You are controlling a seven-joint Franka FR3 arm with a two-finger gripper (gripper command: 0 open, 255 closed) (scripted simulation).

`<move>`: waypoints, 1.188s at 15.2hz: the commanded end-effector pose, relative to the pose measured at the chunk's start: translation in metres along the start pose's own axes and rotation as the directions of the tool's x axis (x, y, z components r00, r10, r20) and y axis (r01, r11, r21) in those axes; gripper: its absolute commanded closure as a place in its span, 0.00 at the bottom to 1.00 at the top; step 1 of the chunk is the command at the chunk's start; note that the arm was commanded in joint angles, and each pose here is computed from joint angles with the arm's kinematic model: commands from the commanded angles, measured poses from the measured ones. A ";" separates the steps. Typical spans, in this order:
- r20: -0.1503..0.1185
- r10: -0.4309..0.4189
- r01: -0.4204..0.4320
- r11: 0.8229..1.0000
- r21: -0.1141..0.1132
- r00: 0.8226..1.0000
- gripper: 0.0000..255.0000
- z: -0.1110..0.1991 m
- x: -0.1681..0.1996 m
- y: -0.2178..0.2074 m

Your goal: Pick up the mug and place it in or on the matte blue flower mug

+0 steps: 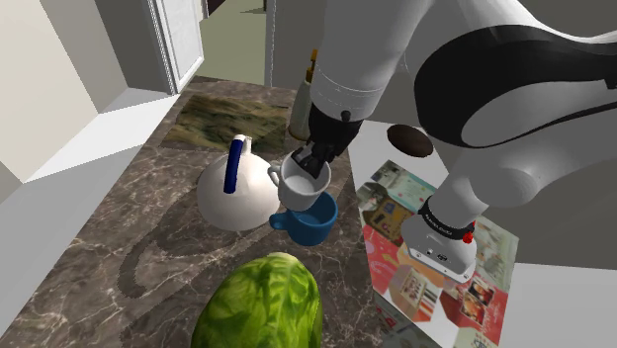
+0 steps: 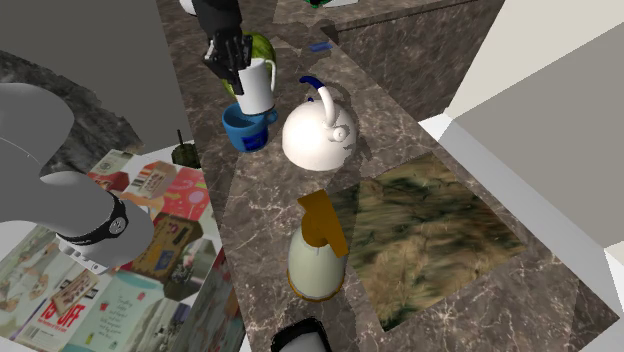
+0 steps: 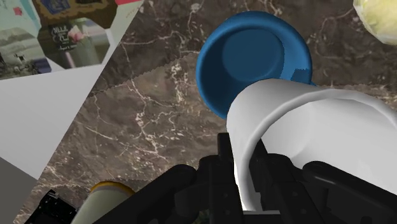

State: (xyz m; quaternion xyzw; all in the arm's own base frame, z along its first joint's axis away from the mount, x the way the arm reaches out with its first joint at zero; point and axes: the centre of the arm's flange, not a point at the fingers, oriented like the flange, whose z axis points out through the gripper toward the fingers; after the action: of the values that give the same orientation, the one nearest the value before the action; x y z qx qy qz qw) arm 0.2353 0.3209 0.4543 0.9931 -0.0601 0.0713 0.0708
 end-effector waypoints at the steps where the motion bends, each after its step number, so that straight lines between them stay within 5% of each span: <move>1: 0.000 0.000 0.000 1.000 0.000 1.000 1.00 0.001 0.000 0.000; 6: 0.000 0.000 0.000 1.000 0.000 1.000 1.00 0.001 0.000 0.000; 7: 0.000 0.000 0.000 1.000 0.000 1.000 0.00 0.001 0.000 0.000; 12: 0.000 0.000 0.000 1.000 0.000 1.000 0.00 0.001 0.000 0.000; 16: 0.000 0.000 0.000 1.000 0.000 1.000 0.00 -0.049 0.000 0.000; 18: 0.000 0.000 0.000 1.000 0.000 1.000 0.00 -0.049 0.000 0.000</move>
State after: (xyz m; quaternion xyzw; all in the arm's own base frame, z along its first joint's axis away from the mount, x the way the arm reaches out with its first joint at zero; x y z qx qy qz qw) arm 0.2292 0.3279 0.4988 0.9931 -0.0600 0.0718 0.0704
